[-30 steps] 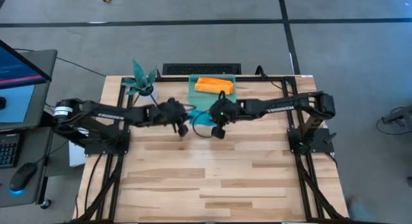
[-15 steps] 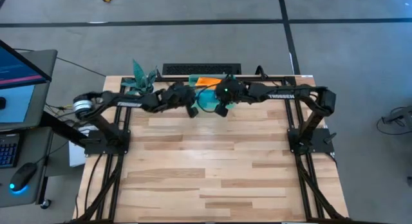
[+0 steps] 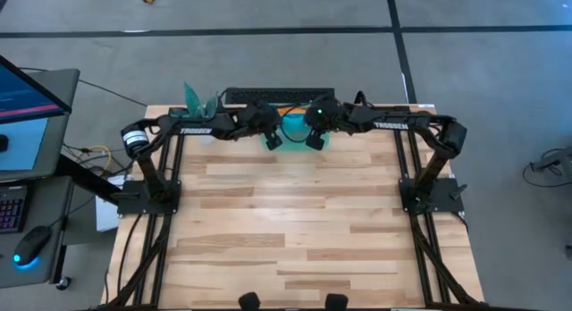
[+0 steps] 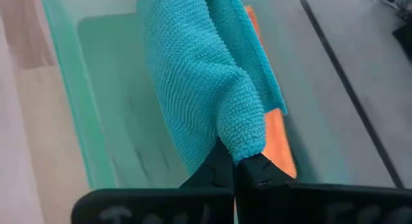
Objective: Roll microfiber towels into tight, uniform cylinder then place into a basket
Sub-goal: Put the blue microfiber cloth into the blue bin
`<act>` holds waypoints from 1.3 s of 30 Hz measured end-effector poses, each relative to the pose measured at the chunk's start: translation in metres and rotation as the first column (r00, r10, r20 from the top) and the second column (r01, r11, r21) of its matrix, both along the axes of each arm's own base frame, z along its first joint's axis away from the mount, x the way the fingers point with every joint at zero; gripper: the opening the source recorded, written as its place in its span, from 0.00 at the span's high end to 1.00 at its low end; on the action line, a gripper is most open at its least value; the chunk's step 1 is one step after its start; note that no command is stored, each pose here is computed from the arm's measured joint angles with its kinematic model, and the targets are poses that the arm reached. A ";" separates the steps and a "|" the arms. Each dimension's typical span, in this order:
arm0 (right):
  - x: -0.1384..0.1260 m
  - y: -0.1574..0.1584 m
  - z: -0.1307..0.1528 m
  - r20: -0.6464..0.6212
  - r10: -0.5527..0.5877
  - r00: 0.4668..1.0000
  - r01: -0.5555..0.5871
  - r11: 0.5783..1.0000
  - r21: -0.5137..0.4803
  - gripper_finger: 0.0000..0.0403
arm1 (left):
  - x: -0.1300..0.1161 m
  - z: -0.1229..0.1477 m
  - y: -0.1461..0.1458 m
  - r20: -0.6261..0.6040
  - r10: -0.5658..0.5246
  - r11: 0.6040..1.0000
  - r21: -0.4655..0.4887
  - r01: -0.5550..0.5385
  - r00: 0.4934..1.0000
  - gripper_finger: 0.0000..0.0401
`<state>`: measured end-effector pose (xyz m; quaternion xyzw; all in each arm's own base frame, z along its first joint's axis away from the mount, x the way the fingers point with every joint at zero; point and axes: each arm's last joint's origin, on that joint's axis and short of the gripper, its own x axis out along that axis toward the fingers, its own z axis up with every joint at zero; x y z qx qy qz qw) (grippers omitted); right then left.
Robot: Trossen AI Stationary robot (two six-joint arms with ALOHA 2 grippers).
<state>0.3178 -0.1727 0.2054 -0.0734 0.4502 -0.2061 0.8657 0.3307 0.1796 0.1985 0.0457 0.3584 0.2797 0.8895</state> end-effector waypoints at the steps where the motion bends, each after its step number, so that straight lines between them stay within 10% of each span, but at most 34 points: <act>1: -0.001 -0.002 0.000 0.003 -0.001 1.000 0.001 1.000 -0.002 0.99 | 0.000 0.001 0.000 0.000 -0.007 1.000 -0.005 0.007 1.000 0.98; 8: 0.005 -0.004 -0.023 -0.059 0.053 0.997 -0.050 0.998 0.045 0.98 | -0.008 -0.012 -0.011 -0.161 -0.115 0.989 -0.107 0.099 0.980 0.98; 27: 0.001 0.010 -0.031 -0.160 0.054 0.986 -0.035 0.993 0.115 0.97 | -0.007 -0.010 -0.003 -0.074 -0.245 0.962 -0.140 0.233 0.967 0.97; 39: -0.003 0.011 -0.034 -0.203 0.035 0.979 -0.006 0.990 0.139 0.95 | -0.009 -0.010 0.001 -0.108 -0.179 0.980 -0.103 0.168 0.978 0.63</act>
